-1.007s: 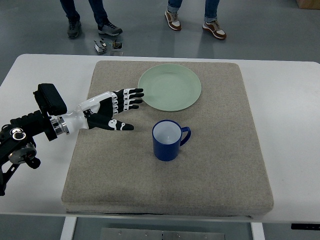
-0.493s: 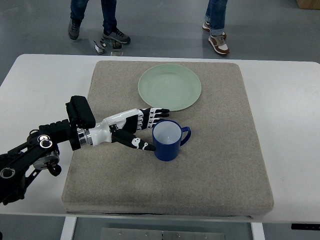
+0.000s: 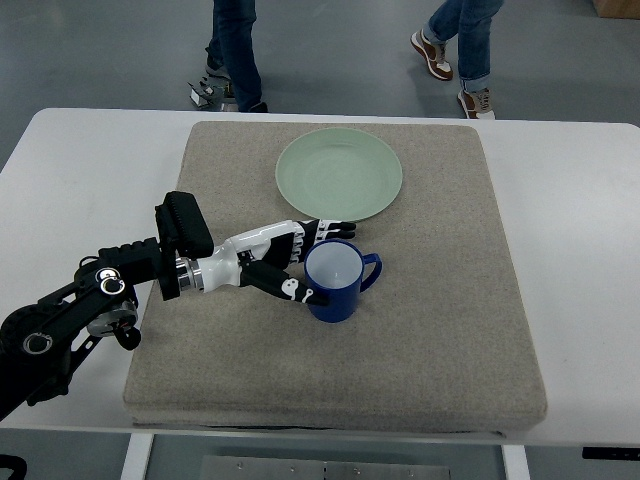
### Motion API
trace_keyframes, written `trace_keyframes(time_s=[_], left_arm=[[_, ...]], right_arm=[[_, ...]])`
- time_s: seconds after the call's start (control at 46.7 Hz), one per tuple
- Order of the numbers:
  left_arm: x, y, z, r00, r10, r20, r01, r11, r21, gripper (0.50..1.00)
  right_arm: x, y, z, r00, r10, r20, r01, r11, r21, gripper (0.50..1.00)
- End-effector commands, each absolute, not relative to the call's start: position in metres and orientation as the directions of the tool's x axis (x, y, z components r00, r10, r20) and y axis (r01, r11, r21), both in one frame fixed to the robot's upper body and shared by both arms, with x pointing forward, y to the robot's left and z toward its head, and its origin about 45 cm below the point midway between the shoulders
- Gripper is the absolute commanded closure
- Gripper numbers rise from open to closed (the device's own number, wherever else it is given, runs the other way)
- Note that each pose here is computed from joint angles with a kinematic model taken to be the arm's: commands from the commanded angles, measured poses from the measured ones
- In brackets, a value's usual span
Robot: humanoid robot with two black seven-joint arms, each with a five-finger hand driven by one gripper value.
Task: Place cup left of plate with left hand
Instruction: 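Close the left hand fingers around the blue mug body, then lift the mug and carry it past the plate's near side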
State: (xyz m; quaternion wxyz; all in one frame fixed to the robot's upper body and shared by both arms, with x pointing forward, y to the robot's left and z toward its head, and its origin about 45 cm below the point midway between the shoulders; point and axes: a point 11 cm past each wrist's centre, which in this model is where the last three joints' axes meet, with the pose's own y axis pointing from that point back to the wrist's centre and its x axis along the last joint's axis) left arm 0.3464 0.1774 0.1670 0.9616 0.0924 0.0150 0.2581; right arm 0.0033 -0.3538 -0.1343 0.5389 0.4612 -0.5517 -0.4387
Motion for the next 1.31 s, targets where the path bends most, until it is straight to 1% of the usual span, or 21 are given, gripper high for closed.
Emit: trace_keyframes(time_s=[0.0,0.193,0.343,0.364,0.429,0.471,0.557,0.6,0.643,0.921,0.943,1.007,1.157,1.221,1.286], left_arm=[[0.3464,0.1766,0.1649,0.867,0.498,0.017,-0.491,0.848,0.201,0.504],[0.3458,0.1719,0.1644,0.87,0.493,0.013,-0.485,0.851,0.202,0.506],[0.345,0.1695,0.1639,0.872,0.489,0.009,-0.481,0.854,0.2,0.529],[0.3455,0.17,0.1644,0.872,0.489,0.012,-0.481,0.853,0.2,0.536],[0.3454,0.1697,0.1648,0.873,0.488,0.012,-0.481,0.854,0.199,0.608],[0.3458,0.1695,0.1653,0.873,0.488,0.013,-0.48,0.854,0.199,0.643],[0.347,0.1691,0.1669,0.873,0.487,0.017,-0.48,0.855,0.197,0.647],[0.347,0.1691,0.1669,0.873,0.487,0.017,-0.48,0.855,0.197,0.662],[0.347,0.1691,0.1669,0.873,0.487,0.017,-0.48,0.855,0.197,0.666],[0.347,0.1691,0.1669,0.873,0.487,0.017,-0.48,0.855,0.197,0.679],[0.347,0.1691,0.1669,0.873,0.487,0.017,-0.48,0.855,0.197,0.688],[0.3469,0.1687,0.1673,0.874,0.486,0.018,-0.48,0.855,0.196,0.735],[0.347,0.1679,0.1686,0.875,0.484,0.02,-0.478,0.857,0.193,0.876],[0.3477,0.1677,0.1699,0.875,0.484,0.021,-0.479,0.857,0.189,0.909],[0.348,0.1672,0.1712,0.875,0.484,0.02,-0.479,0.858,0.184,0.911]], right_arm=[[0.0033,-0.3537,-0.1343,0.006,-0.982,0.189,-0.036,0.189,0.981,0.566],[0.0033,-0.3537,-0.1343,0.006,-0.982,0.189,-0.036,0.189,0.981,0.566],[0.0033,-0.3542,-0.1343,0.006,-0.982,0.191,-0.036,0.191,0.981,0.566],[0.0033,-0.3537,-0.1343,0.006,-0.982,0.189,-0.036,0.189,0.981,0.566],[0.0033,-0.3537,-0.1343,0.006,-0.982,0.189,-0.036,0.189,0.981,0.566],[0.0033,-0.3542,-0.1343,0.006,-0.982,0.191,-0.036,0.191,0.981,0.566],[0.0033,-0.3537,-0.1343,0.006,-0.982,0.189,-0.036,0.189,0.981,0.566],[0.0033,-0.3537,-0.1343,0.006,-0.982,0.189,-0.036,0.189,0.981,0.566],[0.0033,-0.3542,-0.1343,0.006,-0.982,0.191,-0.036,0.191,0.981,0.566],[0.0033,-0.3542,-0.1343,0.006,-0.982,0.191,-0.036,0.191,0.981,0.566],[0.0033,-0.3537,-0.1343,0.006,-0.982,0.189,-0.036,0.189,0.981,0.566],[0.0033,-0.3542,-0.1343,0.006,-0.982,0.191,-0.036,0.191,0.981,0.566],[0.0033,-0.3542,-0.1343,0.006,-0.982,0.191,-0.036,0.191,0.981,0.566],[0.0033,-0.3537,-0.1343,0.006,-0.982,0.189,-0.036,0.189,0.981,0.566],[0.0033,-0.3542,-0.1343,0.006,-0.982,0.191,-0.036,0.191,0.981,0.566]])
